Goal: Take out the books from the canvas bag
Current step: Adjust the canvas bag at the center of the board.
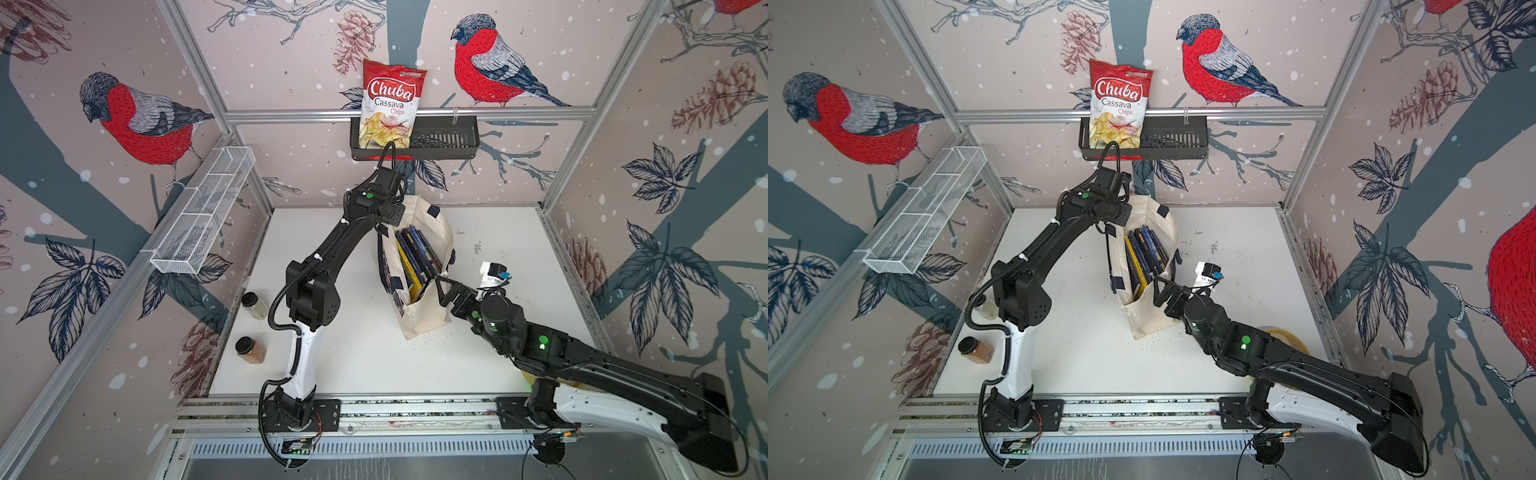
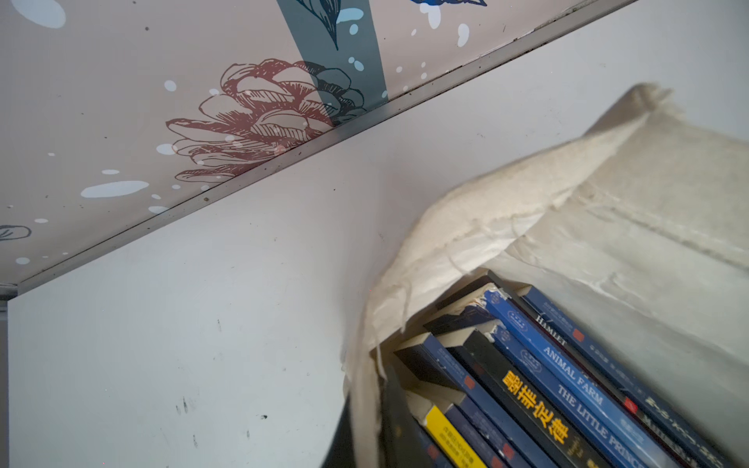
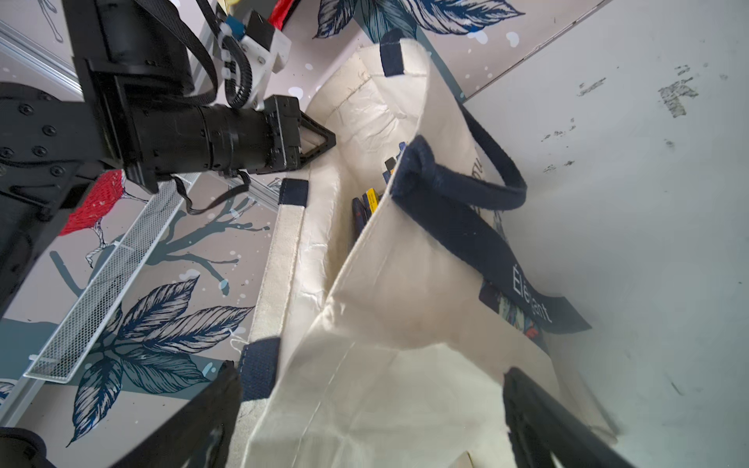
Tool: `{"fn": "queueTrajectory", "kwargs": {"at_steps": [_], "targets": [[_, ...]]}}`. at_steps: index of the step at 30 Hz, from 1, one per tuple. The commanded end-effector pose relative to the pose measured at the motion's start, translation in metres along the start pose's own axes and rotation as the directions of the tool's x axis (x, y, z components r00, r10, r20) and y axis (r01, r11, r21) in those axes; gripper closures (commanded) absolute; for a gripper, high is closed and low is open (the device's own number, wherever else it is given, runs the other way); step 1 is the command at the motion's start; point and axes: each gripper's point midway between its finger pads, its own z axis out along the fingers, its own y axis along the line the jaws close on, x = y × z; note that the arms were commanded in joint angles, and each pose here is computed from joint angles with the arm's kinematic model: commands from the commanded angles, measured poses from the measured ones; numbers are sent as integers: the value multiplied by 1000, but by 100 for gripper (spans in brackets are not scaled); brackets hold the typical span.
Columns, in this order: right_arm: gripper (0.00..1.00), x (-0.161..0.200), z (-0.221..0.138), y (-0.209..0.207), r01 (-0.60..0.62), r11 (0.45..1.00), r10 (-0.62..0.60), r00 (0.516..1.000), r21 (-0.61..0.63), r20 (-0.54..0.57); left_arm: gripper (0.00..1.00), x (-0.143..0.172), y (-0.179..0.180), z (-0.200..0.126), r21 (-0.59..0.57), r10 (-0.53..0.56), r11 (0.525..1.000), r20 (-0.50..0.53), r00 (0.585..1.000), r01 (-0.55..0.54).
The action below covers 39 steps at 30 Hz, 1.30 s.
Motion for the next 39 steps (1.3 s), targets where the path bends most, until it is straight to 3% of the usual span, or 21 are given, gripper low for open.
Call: {"fn": "queueTrajectory", "kwargs": {"at_steps": [1,7,11,14,18,21,24,29,31,32,37,39], "targets": [[0,9,4,5,-42,999,41,999,-21,-35,100,-7,28,-20,-53,-121,991,29,992,123],[0,26,16,22,-100,992,92,991,-81,-98,100,9,61,-53,-102,-374,922,24,927,374],[0,23,24,31,-106,994,103,989,-23,-102,100,37,50,-57,-80,-485,873,-42,873,481],[0,9,23,31,-131,991,132,989,23,-67,100,58,45,-67,-42,-551,834,-18,834,550],[0,3,29,23,-131,989,137,988,72,-75,100,76,38,-92,43,-600,800,30,799,599],[0,-3,36,2,-115,976,134,986,184,-95,100,95,28,-101,95,-638,768,21,770,634],[0,-5,44,-1,-81,977,108,985,199,-131,100,112,15,-105,102,-662,746,4,750,658],[0,-6,55,-5,-30,977,64,985,209,-161,100,115,-10,-122,120,-638,767,26,770,631],[0,-8,56,-8,-31,979,64,985,201,-161,59,113,-5,-125,103,-614,787,47,788,608],[0,-10,57,-10,-28,979,61,986,200,-158,46,114,0,-127,74,-598,801,61,799,594],[0,-18,56,-10,26,979,5,988,203,-153,11,97,22,-144,-23,-498,863,133,857,505],[0,-17,55,-12,52,976,-17,986,210,-166,5,86,28,-152,-57,-455,883,142,879,466]]}}
